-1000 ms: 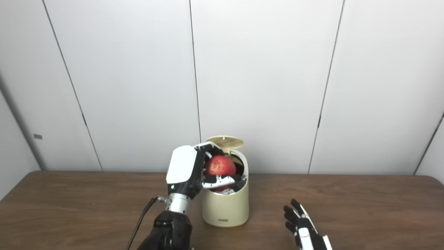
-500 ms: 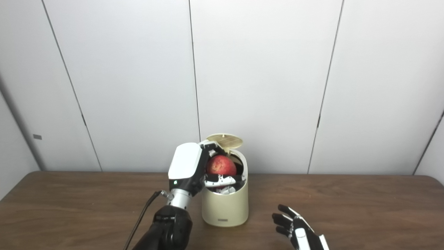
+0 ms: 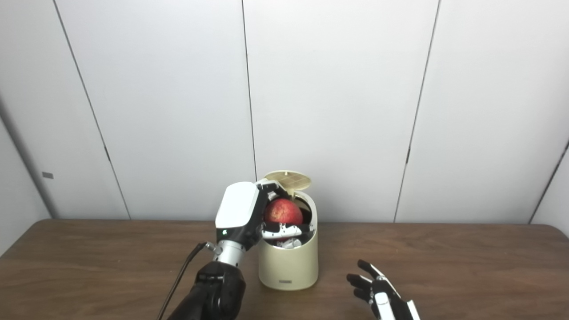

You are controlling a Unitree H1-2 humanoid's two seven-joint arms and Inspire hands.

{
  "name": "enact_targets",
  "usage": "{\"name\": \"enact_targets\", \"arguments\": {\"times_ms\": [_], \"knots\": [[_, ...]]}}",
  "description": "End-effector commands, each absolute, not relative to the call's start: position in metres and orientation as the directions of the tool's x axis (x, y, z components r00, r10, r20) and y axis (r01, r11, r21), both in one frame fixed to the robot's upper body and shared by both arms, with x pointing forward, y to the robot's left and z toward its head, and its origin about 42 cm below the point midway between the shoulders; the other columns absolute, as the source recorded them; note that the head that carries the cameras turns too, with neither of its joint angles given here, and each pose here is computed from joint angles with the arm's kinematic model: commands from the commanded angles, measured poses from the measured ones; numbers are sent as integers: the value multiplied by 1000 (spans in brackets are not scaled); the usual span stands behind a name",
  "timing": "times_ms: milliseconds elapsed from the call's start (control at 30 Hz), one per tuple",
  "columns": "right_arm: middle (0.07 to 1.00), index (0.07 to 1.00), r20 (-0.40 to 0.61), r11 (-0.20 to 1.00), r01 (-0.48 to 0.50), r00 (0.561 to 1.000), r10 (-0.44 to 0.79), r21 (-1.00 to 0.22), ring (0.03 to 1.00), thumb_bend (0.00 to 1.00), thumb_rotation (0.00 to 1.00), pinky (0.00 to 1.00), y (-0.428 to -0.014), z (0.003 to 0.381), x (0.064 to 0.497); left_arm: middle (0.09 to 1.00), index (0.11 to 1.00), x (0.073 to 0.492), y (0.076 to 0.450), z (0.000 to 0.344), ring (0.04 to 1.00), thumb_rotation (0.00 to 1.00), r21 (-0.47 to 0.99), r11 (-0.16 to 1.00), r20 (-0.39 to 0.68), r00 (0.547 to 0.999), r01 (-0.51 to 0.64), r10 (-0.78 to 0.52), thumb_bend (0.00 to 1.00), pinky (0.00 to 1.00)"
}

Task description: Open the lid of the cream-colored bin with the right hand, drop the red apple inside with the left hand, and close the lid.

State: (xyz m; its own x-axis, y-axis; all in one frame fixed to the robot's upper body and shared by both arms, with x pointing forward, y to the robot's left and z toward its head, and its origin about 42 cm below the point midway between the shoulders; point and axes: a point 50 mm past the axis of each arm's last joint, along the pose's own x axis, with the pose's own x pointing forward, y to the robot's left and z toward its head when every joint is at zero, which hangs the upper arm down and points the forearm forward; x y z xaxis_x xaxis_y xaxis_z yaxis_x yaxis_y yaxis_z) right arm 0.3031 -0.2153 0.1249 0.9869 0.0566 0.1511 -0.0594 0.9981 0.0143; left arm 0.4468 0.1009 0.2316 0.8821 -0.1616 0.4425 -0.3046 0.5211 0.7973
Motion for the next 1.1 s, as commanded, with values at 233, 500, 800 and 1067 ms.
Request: {"name": "enact_targets", "arguments": {"times_ms": [233, 500, 800, 1067], "knots": [[739, 912, 137, 998, -53, 989, 48, 32, 811, 463, 867, 800, -218, 116, 302, 659, 492, 452, 107, 229, 645, 49, 827, 485, 400, 904, -285, -150, 523, 555], [749, 941, 129, 998, -47, 991, 40, 52, 823, 520, 820, 810, -217, 114, 303, 675, 629, 453, 108, 227, 649, 1, 840, 476, 372, 916, -262, -152, 949, 553], [751, 944, 125, 997, -46, 991, 39, 56, 824, 538, 812, 811, -218, 113, 302, 710, 706, 451, 106, 228, 672, 0, 836, 478, 378, 914, -269, -147, 967, 574], [764, 947, 128, 998, -35, 991, 28, 51, 815, 501, 799, 794, -219, 114, 302, 703, 694, 449, 105, 228, 667, 0, 830, 484, 388, 910, -276, -146, 958, 568]]}}
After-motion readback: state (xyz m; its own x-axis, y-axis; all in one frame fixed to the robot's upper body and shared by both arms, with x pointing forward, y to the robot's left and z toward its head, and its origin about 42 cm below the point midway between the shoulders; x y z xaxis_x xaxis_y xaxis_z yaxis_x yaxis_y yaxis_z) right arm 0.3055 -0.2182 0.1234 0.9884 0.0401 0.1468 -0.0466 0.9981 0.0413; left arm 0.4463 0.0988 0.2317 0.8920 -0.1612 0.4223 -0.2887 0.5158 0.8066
